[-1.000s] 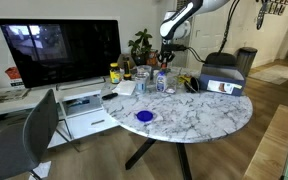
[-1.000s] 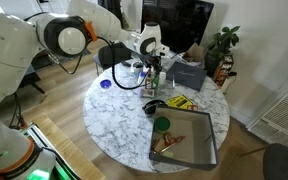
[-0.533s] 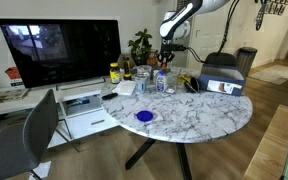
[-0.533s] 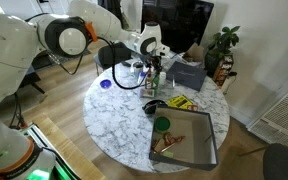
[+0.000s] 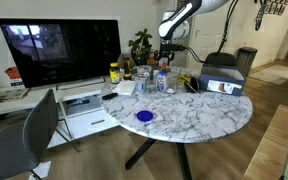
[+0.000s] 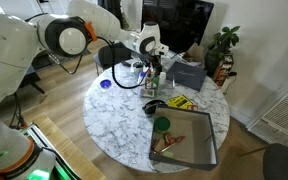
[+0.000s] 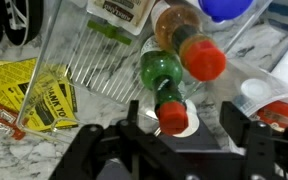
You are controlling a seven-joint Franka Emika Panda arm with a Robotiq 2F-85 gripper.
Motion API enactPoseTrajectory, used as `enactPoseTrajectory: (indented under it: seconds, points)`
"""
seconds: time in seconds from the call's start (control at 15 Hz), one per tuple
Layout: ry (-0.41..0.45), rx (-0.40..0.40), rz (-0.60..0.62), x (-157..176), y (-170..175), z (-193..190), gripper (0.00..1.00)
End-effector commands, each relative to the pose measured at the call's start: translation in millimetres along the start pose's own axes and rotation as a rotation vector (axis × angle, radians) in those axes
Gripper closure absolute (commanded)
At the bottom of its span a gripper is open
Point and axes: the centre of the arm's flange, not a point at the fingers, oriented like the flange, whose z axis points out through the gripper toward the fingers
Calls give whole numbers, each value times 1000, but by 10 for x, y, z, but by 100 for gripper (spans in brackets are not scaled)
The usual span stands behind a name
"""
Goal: Remove the green bottle from the box and put it on the table.
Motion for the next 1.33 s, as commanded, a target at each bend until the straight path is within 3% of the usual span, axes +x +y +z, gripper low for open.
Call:
enactPoseTrajectory:
  seconds: [0.0,0.2,0.73,1.07,1.13,1.27]
  points:
    - [1,-24,-72,-186,192,-334,0]
    - [33,-72,-222,-309,410,-695,0]
    - [40,54,-657,-876,551,-1420,0]
    - [-25,105,-929,-1424,706,-1438,0]
    - [-15,79,-842,-1054,483,-1402,0]
    - [-33,88,-899,-1233,543,-1391,0]
